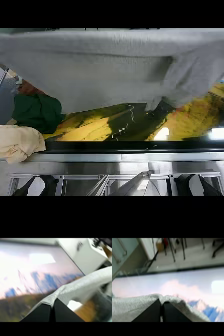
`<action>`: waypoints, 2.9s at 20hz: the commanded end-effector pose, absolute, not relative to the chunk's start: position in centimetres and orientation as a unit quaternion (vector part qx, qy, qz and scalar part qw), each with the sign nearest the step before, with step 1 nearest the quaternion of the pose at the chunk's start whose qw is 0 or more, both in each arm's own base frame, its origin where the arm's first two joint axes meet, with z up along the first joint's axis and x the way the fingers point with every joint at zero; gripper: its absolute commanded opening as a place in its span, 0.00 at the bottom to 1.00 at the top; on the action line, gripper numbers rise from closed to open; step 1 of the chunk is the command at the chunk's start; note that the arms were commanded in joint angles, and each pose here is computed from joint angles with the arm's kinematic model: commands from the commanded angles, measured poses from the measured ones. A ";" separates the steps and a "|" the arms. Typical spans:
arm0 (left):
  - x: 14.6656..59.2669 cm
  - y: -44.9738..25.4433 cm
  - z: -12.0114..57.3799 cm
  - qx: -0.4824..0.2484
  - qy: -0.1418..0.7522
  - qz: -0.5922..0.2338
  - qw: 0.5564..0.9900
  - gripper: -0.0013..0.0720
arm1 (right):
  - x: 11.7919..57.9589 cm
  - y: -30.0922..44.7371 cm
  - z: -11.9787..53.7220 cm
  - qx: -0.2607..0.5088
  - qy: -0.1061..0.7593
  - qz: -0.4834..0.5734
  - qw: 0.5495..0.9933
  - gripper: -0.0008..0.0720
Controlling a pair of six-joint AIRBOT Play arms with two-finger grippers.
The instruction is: Fold the shirts.
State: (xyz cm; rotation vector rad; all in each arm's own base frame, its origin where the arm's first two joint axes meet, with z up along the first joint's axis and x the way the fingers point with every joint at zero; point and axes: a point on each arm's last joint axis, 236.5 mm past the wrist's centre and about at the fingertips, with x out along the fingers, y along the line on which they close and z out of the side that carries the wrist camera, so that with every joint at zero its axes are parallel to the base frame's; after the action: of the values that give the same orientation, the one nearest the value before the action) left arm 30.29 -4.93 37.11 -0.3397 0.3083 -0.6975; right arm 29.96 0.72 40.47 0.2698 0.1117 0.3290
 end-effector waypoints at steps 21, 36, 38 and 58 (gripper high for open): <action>48.3 -7.6 0.4 -0.244 0.529 -0.318 0.748 0.05 | 47.3 -4.1 2.5 0.244 0.369 0.067 0.894 0.04; 50.4 -10.2 -4.8 -0.208 0.604 -0.364 0.678 0.03 | 51.0 -3.2 -0.6 0.275 0.351 0.187 0.876 0.04; 49.3 -10.4 -5.2 -0.212 0.617 -0.369 0.661 0.03 | 49.7 -3.8 -0.6 0.285 0.361 0.201 0.865 0.04; 46.1 -9.4 -9.6 -0.155 0.701 -0.305 0.625 0.06 | 45.5 -7.3 -8.8 0.280 0.462 0.142 0.829 0.04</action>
State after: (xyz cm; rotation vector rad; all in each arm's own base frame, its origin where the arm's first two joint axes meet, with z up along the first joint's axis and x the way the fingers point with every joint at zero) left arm 46.68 -9.47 -9.49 -0.3732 1.5824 -0.7002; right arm 45.36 -6.78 -8.83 0.6015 0.9882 0.3170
